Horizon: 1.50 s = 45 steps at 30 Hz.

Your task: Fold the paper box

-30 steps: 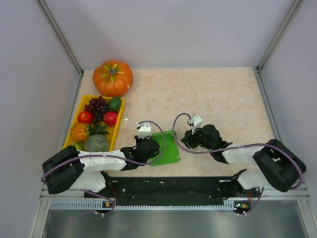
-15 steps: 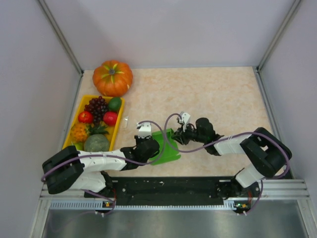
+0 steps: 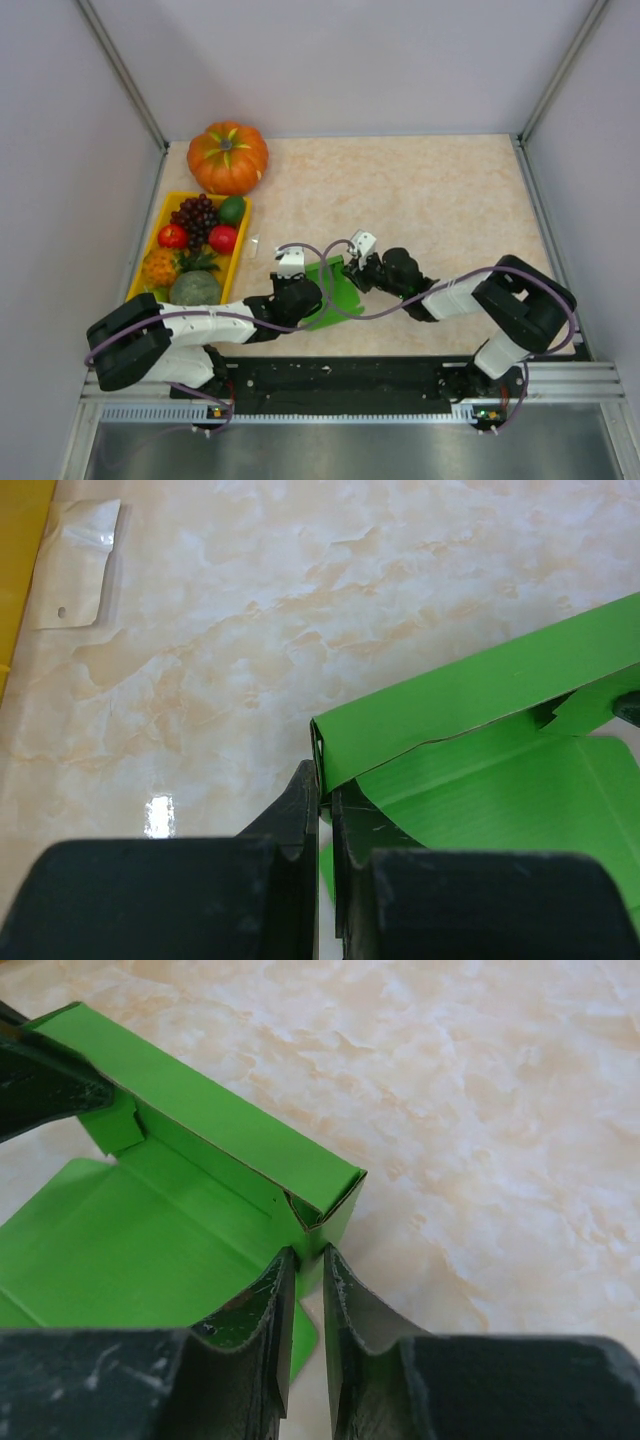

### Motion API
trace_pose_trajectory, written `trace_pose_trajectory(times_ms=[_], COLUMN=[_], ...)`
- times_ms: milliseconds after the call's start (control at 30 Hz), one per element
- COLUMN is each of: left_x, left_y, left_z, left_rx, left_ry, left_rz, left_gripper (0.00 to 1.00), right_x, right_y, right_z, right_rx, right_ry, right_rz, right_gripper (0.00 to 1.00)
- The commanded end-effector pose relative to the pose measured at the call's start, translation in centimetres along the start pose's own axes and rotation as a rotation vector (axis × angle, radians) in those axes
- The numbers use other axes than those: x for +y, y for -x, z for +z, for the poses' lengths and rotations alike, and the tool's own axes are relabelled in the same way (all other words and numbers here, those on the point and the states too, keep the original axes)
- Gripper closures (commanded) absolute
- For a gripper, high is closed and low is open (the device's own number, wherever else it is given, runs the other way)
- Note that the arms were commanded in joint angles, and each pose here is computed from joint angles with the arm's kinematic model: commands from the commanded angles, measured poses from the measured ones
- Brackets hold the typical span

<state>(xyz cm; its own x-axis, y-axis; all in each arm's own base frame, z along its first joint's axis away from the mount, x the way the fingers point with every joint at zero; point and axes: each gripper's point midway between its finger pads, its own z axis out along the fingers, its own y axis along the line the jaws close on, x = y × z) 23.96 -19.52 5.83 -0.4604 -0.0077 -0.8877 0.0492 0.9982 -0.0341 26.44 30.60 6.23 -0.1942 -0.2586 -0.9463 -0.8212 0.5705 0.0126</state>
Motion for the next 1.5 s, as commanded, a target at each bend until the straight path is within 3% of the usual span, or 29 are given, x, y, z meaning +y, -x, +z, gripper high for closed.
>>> trace_pose_trajectory(times_ms=[0, 267, 467, 567, 700, 1167, 1300, 1467], left_x=[-2.3, -2.2, -2.4, -2.4, -2.6, -3.6, -3.8, -4.5], left_y=[1.0, 0.9, 1.0, 0.9, 1.0, 1.1, 1.1, 1.2], left_z=[-0.3, -0.4, -0.5, -0.5, -0.5, -0.9, -0.9, -1.1], left_rx=[-0.006, -0.004, -0.005, -0.005, -0.007, 0.006, 0.009, 0.020], left_ry=[-0.079, -0.081, -0.086, -0.087, -0.092, -0.132, -0.139, -0.164], left_rz=[-0.045, -0.050, -0.050, -0.050, -0.056, -0.084, -0.090, -0.115], left_gripper=[1.00, 1.00, 1.00, 1.00, 1.00, 1.00, 1.00, 1.00], right_x=[-0.5, -2.9, -2.8, -2.7, -2.5, -2.5, -2.1, -3.2], right_y=[3.1, 3.2, 3.1, 3.2, 3.5, 2.7, 3.1, 2.2], right_z=[1.0, 1.0, 1.9, 2.2, 2.7, 3.8, 4.3, 4.9], right_rx=[-0.118, -0.110, -0.100, -0.102, -0.099, -0.110, -0.122, -0.078], right_ry=[-0.109, -0.326, -0.316, -0.313, -0.317, -0.410, -0.401, -0.574], right_rz=[-0.043, -0.059, -0.070, -0.067, -0.055, -0.068, -0.056, -0.073], right_gripper=[0.86, 0.83, 0.80, 0.85, 0.98, 0.95, 1.00, 1.00])
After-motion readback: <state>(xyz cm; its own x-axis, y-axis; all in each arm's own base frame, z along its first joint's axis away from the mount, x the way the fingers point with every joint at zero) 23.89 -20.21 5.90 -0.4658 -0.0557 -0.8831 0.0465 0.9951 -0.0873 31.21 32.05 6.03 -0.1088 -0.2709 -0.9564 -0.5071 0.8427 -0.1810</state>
